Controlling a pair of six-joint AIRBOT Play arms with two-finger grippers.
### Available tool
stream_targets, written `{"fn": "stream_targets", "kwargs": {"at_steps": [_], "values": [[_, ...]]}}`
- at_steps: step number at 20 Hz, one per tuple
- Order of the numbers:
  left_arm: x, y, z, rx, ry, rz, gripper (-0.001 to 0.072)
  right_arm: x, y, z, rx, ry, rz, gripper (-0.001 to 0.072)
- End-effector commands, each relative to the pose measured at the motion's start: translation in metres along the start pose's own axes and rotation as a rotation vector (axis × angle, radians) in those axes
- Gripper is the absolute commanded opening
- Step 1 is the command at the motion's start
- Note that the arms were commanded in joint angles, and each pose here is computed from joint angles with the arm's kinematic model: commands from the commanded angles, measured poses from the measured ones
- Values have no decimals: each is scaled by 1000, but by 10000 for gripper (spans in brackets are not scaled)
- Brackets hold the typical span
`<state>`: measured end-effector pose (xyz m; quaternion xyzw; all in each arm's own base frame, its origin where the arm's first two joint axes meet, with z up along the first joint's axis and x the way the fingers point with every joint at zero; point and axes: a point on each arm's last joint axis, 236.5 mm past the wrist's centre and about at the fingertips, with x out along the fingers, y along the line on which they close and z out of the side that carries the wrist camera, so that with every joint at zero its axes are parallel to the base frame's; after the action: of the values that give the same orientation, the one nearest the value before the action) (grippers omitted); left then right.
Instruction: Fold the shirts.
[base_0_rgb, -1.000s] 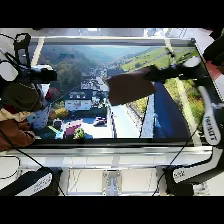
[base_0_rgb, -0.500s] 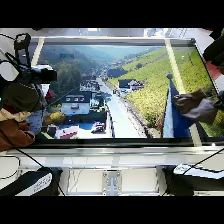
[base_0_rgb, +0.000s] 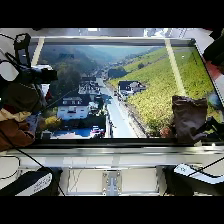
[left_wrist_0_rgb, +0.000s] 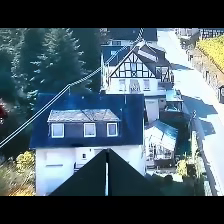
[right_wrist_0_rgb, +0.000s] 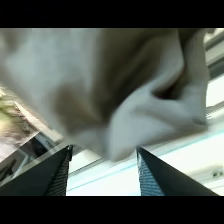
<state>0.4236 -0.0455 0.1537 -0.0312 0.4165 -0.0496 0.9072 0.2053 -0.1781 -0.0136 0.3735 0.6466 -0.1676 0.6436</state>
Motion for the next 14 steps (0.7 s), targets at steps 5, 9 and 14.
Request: {"fn": "stream_targets", "kwargs": {"at_steps": [5,9,14], "values": [[0,0,0,0,0,-1,11,-180,186,16,-335,-582,487,34],[0,-5,0,-10,1,-20,11,-179,300,-32,-758,-632,614,9],[0,-6,-4,-14,16,-27,11,-137,334,-55,-955,-594,485,10]]}}
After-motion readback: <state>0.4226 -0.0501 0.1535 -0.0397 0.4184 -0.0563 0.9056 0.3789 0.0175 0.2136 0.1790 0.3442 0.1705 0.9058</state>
